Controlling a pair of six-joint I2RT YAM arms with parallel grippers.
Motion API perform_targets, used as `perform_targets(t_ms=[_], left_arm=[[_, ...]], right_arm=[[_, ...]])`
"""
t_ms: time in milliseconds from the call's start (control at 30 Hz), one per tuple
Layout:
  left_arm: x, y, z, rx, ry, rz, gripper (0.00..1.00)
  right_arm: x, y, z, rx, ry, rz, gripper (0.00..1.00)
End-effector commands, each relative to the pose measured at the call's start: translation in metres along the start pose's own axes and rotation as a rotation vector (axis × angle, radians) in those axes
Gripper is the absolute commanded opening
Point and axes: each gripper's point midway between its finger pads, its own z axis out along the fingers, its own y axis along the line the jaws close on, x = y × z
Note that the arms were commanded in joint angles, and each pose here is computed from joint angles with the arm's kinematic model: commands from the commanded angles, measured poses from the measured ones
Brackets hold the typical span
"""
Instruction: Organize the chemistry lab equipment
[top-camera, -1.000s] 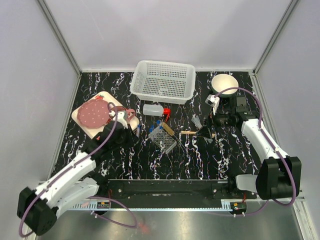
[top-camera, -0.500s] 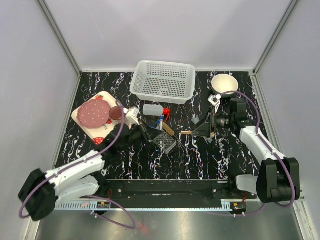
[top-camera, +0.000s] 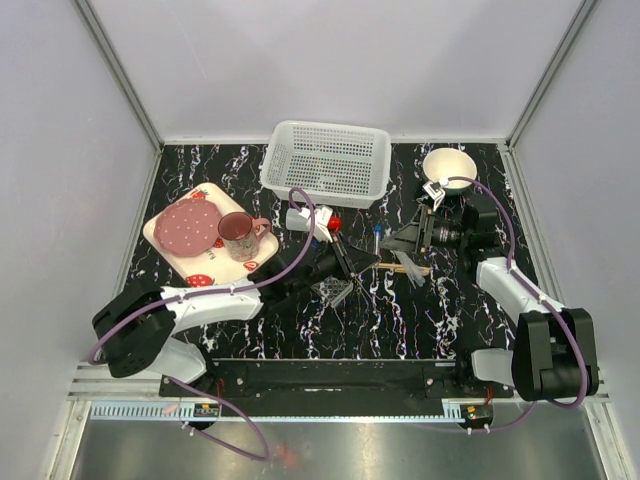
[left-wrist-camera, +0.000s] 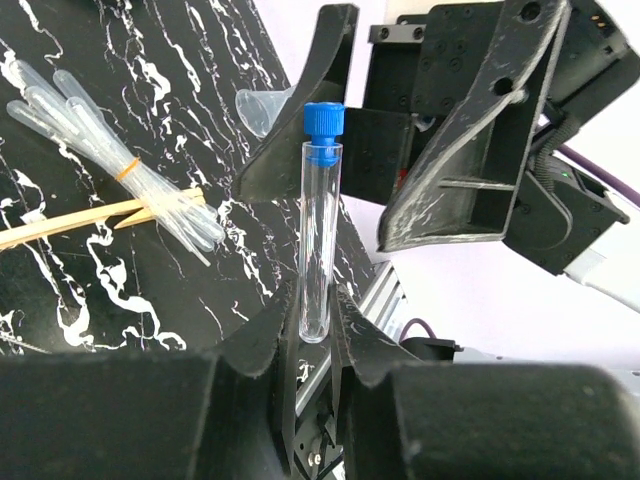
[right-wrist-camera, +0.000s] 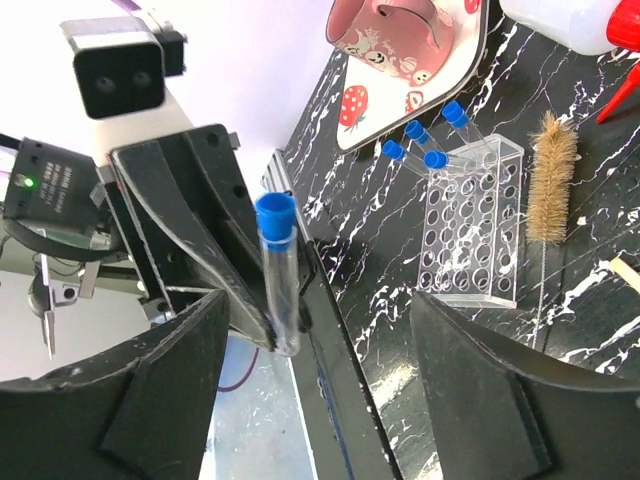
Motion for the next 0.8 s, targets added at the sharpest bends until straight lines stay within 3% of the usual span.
perform_targets(t_ms=[0,167,267,500,767], left_arm=[[-0.026,-0.029,0.010,0.076,-0.111,-0.052,0.07],[-0.020,-0.026,0.012,0.074,-0.099,-0.068,0.07],[-0.020,-0.028,0.014,0.078,-0.098,-0.070,0.07],[-0.011,-0.036,0.020,0.092,-0.076,-0.070,0.07],[-0.009,-0.037,0.023,0.093,-0.071,-0.070,0.07]], right_arm=[[-0.012,0.004,0.001,-0.001,-0.049,-0.002,0.75],[-0.012,0.003,0.001,-0.005,-0.048,0.013,0.54],[-0.011,0.002,0.002,-0.016,-0.043,0.025,0.48],[-0.009,0.003,0.002,-0.031,-0.034,0.033,0.45],[-0.006,0.006,0.004,-0.055,-0.013,0.034,0.28]])
